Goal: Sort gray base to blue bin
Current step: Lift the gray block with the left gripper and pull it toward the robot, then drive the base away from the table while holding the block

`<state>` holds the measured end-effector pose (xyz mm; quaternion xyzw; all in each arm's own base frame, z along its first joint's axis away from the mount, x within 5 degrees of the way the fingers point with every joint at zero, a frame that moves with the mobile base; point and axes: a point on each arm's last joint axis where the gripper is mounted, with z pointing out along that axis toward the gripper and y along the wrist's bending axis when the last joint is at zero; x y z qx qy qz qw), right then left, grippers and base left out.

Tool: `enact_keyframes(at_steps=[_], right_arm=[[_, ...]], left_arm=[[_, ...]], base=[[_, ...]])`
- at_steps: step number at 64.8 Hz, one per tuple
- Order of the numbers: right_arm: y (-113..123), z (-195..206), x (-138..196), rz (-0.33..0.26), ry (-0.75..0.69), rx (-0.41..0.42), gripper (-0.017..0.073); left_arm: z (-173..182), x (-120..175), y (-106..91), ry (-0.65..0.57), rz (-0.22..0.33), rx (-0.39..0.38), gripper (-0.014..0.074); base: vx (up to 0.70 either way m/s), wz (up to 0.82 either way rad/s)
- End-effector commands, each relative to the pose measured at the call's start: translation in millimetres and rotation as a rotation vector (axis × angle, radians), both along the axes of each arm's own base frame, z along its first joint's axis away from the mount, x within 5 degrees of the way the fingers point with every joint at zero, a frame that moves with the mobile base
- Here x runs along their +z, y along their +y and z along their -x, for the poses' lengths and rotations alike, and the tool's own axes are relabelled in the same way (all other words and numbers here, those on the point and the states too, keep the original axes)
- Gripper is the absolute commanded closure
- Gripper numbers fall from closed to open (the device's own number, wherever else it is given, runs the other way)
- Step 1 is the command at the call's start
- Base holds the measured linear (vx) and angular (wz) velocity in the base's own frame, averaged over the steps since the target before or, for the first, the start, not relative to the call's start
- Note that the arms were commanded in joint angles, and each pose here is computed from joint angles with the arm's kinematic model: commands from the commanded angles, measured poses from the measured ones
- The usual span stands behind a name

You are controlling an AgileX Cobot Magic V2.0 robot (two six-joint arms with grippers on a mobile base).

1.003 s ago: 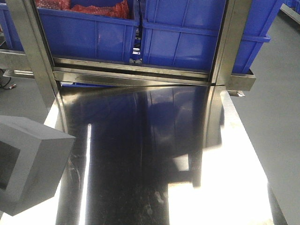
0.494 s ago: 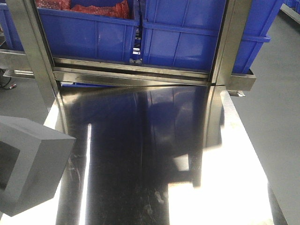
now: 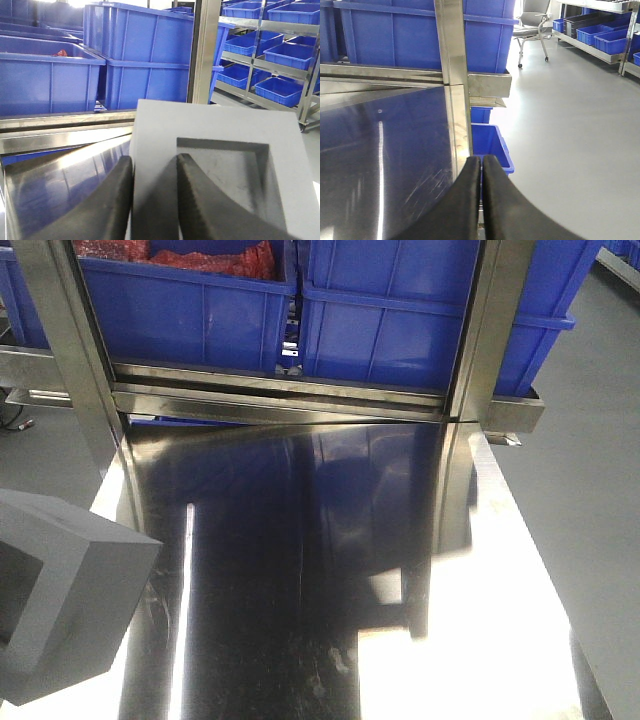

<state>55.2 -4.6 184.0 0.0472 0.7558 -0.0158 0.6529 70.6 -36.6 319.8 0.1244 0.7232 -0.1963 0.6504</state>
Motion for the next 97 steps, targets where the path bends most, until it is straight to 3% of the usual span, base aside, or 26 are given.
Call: enact_keyframes(at_steps=[1,28,97], right_arm=[[-0.3,-0.6,6.7,0.021,-0.075,-0.001,0.0564],[-0.3,-0.6,6.7,0.021,-0.075,-0.001,0.0564],[-0.3,-0.6,6.7,0.021,-0.074,0.0,0.0564]], left_arm=[[-0.8,18.3,2.5,-0.099,0.074,0.029,0.0573],[-0.8,18.1,2.4,-0.097,0.073,0.028,0.0573],[-0.8,18.1,2.4,-0.097,0.073,0.028,0.0573]], base=[[0.0,0.0],[-0.04,-0.19],[-0.05,-0.65]])
